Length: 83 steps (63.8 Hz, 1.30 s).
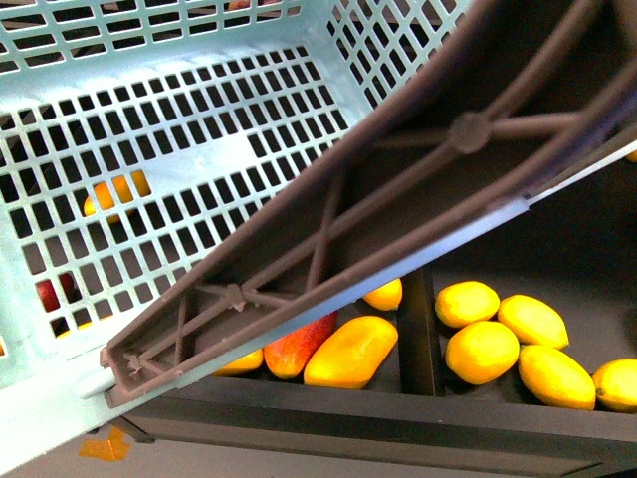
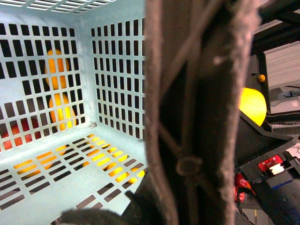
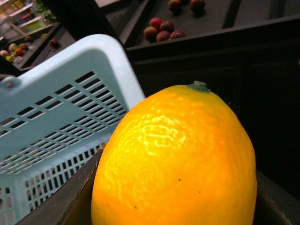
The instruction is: Pick lemon and mango into basket
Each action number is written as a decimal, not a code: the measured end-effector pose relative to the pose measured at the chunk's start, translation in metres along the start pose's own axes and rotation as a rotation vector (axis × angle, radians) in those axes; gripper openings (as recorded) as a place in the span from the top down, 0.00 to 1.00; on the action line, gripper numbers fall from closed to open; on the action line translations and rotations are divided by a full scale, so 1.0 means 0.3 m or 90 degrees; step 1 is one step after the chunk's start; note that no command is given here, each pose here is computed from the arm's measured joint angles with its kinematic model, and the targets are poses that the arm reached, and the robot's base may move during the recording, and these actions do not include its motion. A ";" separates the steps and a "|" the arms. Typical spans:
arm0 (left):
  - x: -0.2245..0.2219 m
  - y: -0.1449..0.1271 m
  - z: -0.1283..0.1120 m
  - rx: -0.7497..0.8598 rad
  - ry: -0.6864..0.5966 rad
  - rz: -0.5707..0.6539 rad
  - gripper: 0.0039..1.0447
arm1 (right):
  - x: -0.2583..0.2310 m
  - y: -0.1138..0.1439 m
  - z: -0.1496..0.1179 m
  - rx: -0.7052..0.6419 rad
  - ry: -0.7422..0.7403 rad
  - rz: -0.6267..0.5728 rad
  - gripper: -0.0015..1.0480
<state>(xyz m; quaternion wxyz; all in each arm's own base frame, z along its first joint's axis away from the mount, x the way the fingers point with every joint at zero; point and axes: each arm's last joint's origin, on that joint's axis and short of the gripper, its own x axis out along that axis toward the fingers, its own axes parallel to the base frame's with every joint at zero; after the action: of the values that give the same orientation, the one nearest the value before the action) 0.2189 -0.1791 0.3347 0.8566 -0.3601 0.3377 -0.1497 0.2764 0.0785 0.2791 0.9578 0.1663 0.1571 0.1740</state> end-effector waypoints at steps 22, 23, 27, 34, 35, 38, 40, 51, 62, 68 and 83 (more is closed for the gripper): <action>0.000 0.000 0.000 -0.001 0.000 0.000 0.96 | 0.047 0.109 -0.068 -0.028 0.028 0.059 0.38; 0.000 0.000 0.000 0.000 0.000 0.000 0.96 | 0.051 0.113 -0.074 -0.029 0.033 0.061 0.38; 0.000 0.000 0.000 0.000 0.000 0.000 0.96 | 0.057 0.119 -0.085 -0.030 0.041 0.065 0.38; 0.000 0.000 0.000 -0.001 0.000 0.000 0.96 | 0.066 0.128 -0.107 -0.033 0.052 0.067 0.24; 0.000 0.000 0.000 -0.001 0.000 0.000 0.96 | 0.067 0.130 -0.109 -0.034 0.053 0.067 0.21; 0.000 0.000 0.000 -0.001 0.000 0.000 0.96 | 0.067 0.132 -0.110 -0.034 0.051 0.068 0.13; 0.000 0.000 0.000 -0.001 0.000 0.000 0.96 | 0.067 0.133 -0.110 -0.034 0.050 0.068 0.10; 0.005 0.002 -0.002 -0.001 0.002 0.003 0.96 | 0.066 0.130 -0.107 -0.031 0.047 0.064 0.09; 0.006 0.000 -0.003 -0.001 0.004 0.001 0.96 | 0.047 0.089 -0.082 -0.009 0.031 0.022 0.08; 0.006 0.000 -0.003 -0.001 0.004 0.001 0.96 | 0.012 0.039 -0.050 0.003 -0.004 -0.039 0.08; 0.006 0.000 -0.004 -0.001 0.005 0.001 0.96 | -0.022 -0.037 -0.029 0.029 -0.033 -0.115 0.08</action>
<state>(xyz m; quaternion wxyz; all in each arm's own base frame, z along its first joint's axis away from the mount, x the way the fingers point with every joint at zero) 0.2193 -0.1807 0.3333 0.8553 -0.3598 0.3412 -0.1502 0.2704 0.0684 0.2687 0.9693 0.1774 0.1504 0.0792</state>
